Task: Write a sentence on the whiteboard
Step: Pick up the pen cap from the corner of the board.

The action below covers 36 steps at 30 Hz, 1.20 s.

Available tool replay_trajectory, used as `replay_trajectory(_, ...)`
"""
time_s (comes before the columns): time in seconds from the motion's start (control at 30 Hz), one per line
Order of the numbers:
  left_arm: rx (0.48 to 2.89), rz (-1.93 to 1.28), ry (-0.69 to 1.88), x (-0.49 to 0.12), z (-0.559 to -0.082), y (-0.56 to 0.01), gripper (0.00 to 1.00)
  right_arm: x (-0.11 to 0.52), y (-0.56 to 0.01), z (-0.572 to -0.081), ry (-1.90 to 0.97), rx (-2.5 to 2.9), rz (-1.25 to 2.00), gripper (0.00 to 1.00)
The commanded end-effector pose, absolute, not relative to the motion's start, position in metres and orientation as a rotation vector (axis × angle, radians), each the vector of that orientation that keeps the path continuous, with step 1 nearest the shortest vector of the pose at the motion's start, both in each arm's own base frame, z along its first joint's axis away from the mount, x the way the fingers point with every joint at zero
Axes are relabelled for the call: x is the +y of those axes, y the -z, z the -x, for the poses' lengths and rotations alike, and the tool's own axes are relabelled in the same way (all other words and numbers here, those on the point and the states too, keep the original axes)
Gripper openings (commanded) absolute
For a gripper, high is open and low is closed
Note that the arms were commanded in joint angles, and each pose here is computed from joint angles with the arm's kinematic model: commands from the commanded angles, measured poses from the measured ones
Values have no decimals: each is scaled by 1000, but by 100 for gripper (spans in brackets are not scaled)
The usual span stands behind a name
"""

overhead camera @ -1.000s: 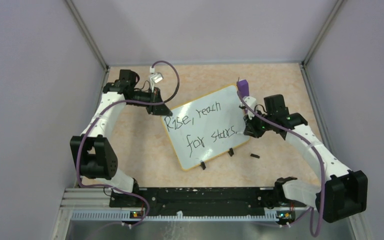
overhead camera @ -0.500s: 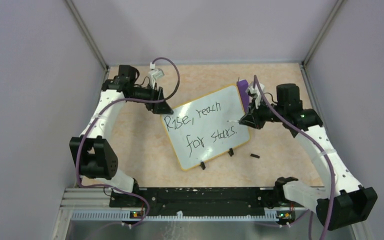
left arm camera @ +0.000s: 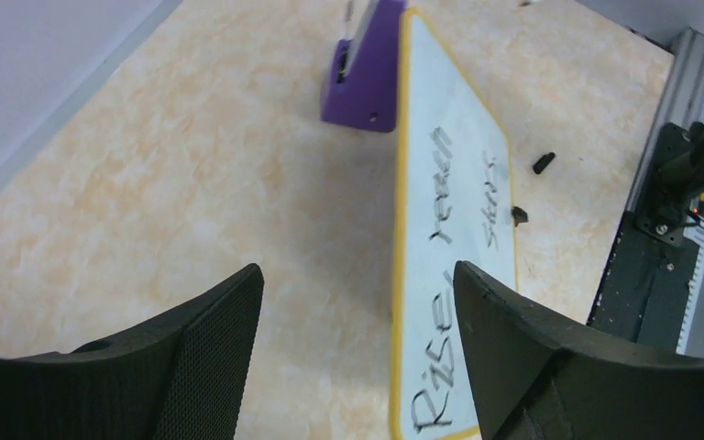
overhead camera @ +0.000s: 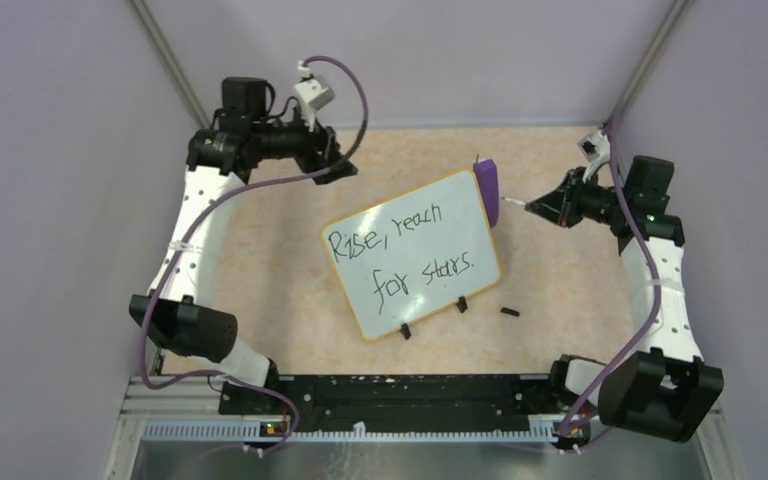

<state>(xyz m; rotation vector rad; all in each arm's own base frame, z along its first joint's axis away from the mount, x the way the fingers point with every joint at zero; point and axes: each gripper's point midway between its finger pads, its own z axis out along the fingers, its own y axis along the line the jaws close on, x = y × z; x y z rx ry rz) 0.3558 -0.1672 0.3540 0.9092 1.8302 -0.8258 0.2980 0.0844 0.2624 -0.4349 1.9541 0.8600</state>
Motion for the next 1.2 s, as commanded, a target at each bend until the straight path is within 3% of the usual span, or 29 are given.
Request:
replay_trajectory(0.0, 1700, -1102, 805, -238, -338, -366, 79, 73, -282, -312, -934, 1871, 384, 0)
replay_trajectory(0.27, 1588, -1521, 834, -377, -275, -293, 72, 48, -284, -331, -989, 1859, 173, 0)
replay_trajectory(0.5, 1351, -1725, 869, -449, -227, -240, 71, 38, -283, -345, -986, 1872, 2, 0)
replay_trajectory(0.8, 1207, -1907, 964, -501, -176, -155, 65, 26, -291, -354, -994, 1816, -50, 0)
replay_trajectory(1.17, 1156, -1963, 928, -534, -176, -104, 53, 22, -298, -347, -975, 1717, -63, 0)
